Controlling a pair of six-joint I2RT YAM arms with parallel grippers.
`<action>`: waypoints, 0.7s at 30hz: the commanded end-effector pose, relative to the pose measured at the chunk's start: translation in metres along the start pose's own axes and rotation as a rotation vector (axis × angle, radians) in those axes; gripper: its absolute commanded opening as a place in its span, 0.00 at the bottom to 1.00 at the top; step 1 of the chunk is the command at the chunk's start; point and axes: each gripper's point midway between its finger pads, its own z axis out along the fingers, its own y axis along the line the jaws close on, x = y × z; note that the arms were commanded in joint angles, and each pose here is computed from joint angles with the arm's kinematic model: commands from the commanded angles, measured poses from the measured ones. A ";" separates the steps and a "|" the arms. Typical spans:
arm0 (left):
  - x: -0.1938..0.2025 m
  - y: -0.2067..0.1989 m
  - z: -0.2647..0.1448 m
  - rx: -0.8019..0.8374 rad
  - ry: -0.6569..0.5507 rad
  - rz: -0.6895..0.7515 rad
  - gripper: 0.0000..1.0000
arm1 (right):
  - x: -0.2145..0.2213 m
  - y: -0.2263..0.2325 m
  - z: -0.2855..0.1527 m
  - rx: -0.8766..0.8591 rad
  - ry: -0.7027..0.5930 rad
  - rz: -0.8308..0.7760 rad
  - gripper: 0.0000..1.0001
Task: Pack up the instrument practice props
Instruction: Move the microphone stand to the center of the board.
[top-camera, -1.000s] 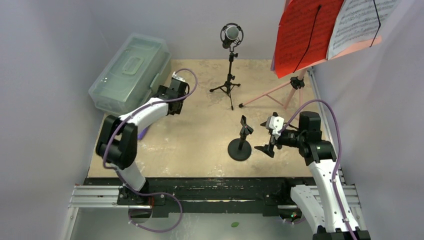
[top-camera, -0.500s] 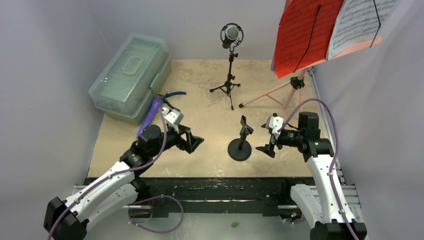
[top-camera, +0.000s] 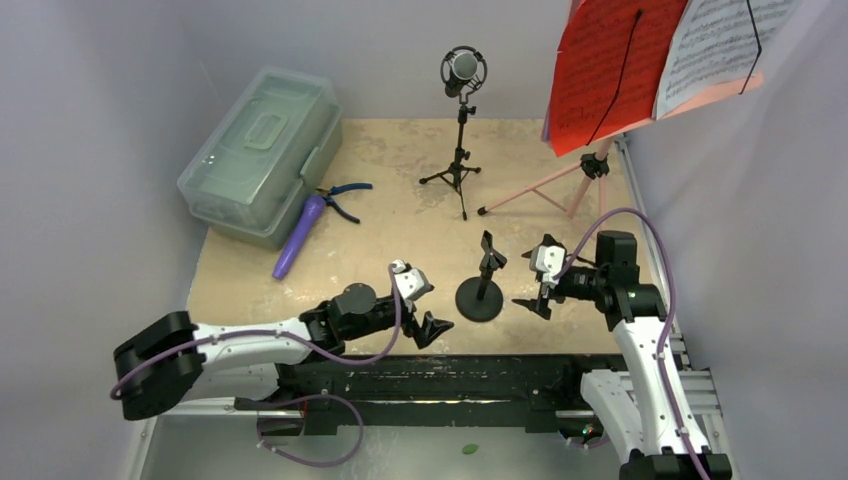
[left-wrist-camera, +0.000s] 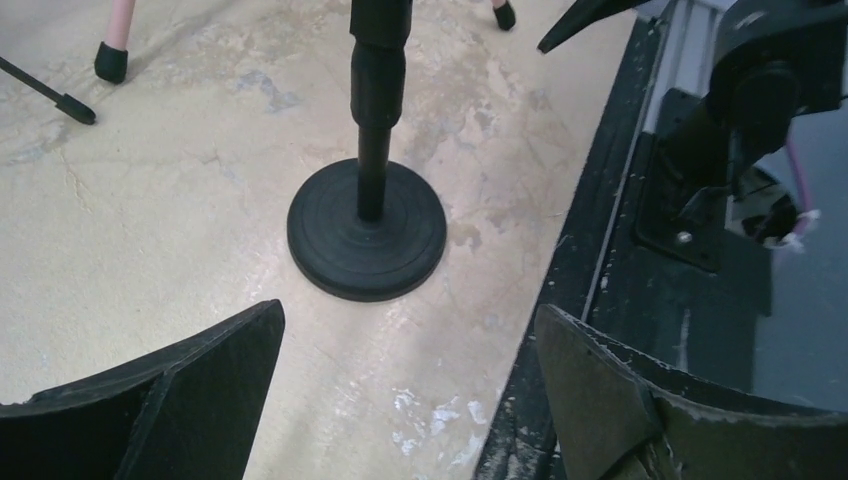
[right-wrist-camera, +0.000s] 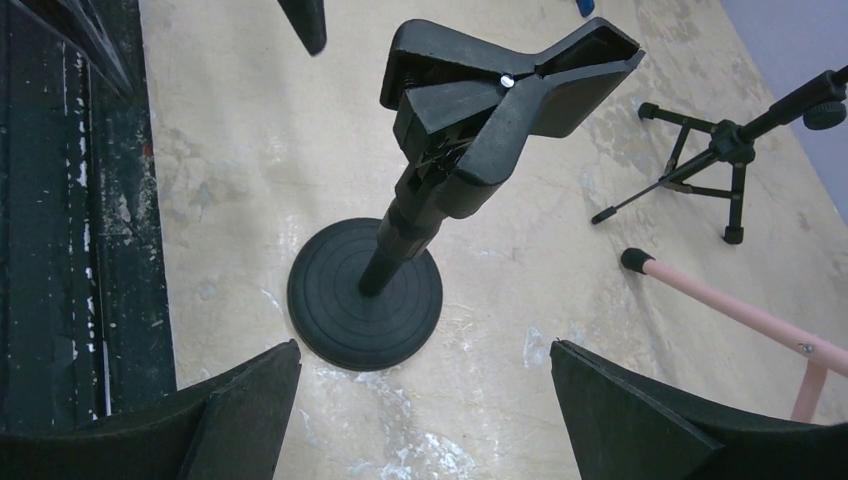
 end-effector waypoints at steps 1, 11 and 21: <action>-0.043 0.006 0.026 -0.046 -0.183 0.155 0.96 | 0.001 0.005 0.000 -0.011 -0.009 -0.048 0.99; -0.045 0.006 0.072 -0.044 -0.334 0.272 0.97 | 0.005 0.007 0.000 -0.011 0.000 -0.082 0.99; -0.057 0.006 0.101 -0.046 -0.414 0.237 0.91 | 0.007 0.008 0.001 -0.013 0.002 -0.085 0.99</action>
